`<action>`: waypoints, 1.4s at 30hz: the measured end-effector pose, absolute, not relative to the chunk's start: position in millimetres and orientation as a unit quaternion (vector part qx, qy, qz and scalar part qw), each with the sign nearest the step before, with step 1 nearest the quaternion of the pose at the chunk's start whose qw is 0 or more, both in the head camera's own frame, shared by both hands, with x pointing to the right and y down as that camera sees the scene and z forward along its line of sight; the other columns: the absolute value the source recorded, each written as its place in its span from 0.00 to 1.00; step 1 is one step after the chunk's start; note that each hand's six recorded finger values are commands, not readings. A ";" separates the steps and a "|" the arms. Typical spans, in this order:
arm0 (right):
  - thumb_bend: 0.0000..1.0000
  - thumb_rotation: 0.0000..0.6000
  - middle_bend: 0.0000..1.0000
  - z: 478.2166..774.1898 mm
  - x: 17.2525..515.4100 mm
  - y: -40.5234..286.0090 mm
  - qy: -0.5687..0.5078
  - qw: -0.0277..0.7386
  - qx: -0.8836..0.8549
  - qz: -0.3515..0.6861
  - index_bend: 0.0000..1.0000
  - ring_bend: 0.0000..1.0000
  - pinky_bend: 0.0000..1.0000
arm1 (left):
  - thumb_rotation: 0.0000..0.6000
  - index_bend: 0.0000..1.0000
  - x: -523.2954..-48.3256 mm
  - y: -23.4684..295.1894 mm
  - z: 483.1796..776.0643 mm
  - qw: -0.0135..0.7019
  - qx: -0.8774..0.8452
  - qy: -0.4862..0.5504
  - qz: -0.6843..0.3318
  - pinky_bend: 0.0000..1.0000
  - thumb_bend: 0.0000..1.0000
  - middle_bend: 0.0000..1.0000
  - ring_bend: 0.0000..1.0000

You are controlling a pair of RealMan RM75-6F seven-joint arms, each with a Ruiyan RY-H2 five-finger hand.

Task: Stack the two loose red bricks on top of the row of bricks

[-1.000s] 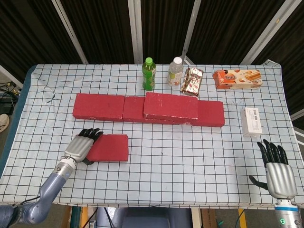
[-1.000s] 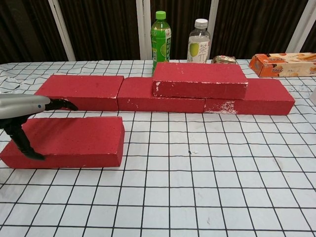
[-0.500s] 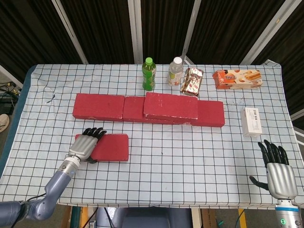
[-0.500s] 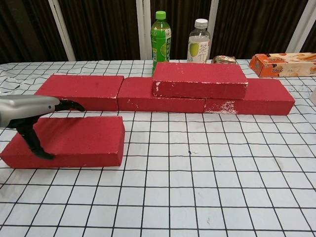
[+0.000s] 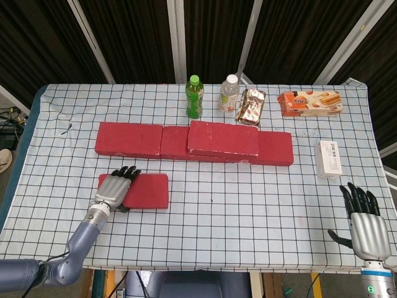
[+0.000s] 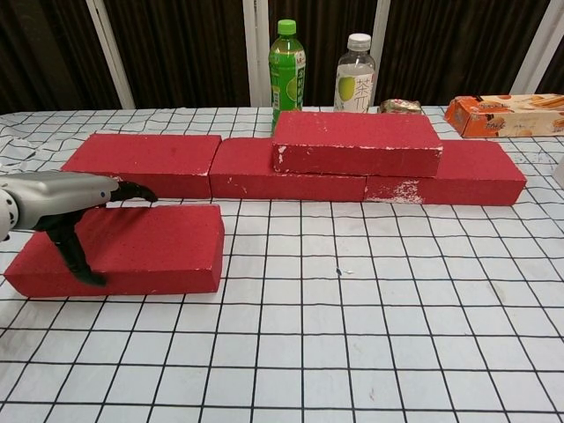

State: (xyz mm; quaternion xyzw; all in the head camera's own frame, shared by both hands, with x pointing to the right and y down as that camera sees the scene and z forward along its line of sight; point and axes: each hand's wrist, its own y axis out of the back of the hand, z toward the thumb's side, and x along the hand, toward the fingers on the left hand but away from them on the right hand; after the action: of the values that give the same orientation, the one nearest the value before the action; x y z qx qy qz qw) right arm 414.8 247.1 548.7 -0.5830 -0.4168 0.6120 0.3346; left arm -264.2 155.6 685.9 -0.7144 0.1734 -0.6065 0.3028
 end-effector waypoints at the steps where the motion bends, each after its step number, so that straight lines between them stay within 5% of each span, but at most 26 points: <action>1: 0.15 1.00 0.01 548.7 414.9 247.1 -0.417 0.334 -0.583 0.612 0.04 0.00 0.00 | 1.00 0.00 -264.2 155.4 685.9 0.306 -0.712 0.173 -0.609 0.17 0.00 0.00 0.00; 13: 0.15 1.00 0.01 547.3 416.1 247.1 -0.421 0.334 -0.578 0.614 0.04 0.00 0.00 | 1.00 0.00 -264.4 155.5 692.5 0.301 -0.693 0.155 -0.636 0.20 0.00 0.02 0.02; 22: 0.15 1.00 0.01 546.4 416.9 246.6 -0.426 0.334 -0.575 0.613 0.04 0.00 0.00 | 1.00 0.08 -260.2 154.1 693.1 0.311 -0.692 0.150 -0.634 0.22 0.00 0.22 0.11; 30: 0.15 1.00 0.01 546.2 417.4 246.7 -0.428 0.333 -0.574 0.614 0.04 0.00 0.00 | 1.00 0.25 -261.7 150.3 691.0 0.318 -0.686 0.154 -0.636 0.24 0.23 0.29 0.14; 42: 0.15 1.00 0.01 549.0 420.5 246.1 -0.429 0.329 -0.566 0.623 0.04 0.00 0.00 | 1.00 0.27 -254.8 112.8 660.9 0.290 -0.719 0.162 -0.610 0.23 0.25 0.30 0.15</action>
State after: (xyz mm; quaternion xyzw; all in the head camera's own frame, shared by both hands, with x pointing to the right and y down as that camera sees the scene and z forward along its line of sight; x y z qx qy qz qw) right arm 420.5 246.1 549.0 -0.5659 -0.4286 0.6225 0.3294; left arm -254.8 112.8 660.9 -0.7194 0.1616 -0.6101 0.2900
